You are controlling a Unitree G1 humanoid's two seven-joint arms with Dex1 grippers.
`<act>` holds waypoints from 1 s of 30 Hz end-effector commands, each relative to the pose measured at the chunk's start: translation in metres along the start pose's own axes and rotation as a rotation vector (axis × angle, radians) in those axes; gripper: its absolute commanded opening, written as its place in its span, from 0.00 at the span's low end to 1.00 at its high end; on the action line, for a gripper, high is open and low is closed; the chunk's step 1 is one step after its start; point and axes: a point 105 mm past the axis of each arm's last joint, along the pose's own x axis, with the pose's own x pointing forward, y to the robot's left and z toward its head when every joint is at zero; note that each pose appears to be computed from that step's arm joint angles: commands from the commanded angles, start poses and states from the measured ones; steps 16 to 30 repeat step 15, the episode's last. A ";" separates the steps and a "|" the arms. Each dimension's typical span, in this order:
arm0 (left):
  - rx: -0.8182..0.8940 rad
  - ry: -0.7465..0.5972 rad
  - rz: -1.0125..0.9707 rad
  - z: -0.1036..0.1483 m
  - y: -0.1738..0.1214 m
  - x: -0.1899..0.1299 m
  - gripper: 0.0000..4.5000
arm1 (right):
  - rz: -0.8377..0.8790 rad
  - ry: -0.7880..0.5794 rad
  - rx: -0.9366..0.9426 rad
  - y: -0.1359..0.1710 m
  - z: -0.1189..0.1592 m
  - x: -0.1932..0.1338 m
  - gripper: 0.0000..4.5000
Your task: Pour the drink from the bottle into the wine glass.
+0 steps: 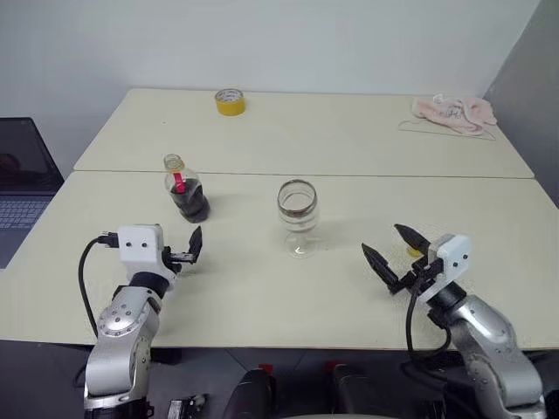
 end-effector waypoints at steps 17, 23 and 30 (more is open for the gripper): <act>0.010 -0.116 -0.024 0.009 -0.025 -0.008 1.00 | -0.210 -0.019 -0.013 -0.007 -0.024 -0.018 1.00; 0.010 -0.116 -0.024 0.009 -0.025 -0.008 1.00 | -0.210 -0.019 -0.013 -0.007 -0.024 -0.018 1.00; 0.010 -0.116 -0.024 0.009 -0.025 -0.008 1.00 | -0.210 -0.019 -0.013 -0.007 -0.024 -0.018 1.00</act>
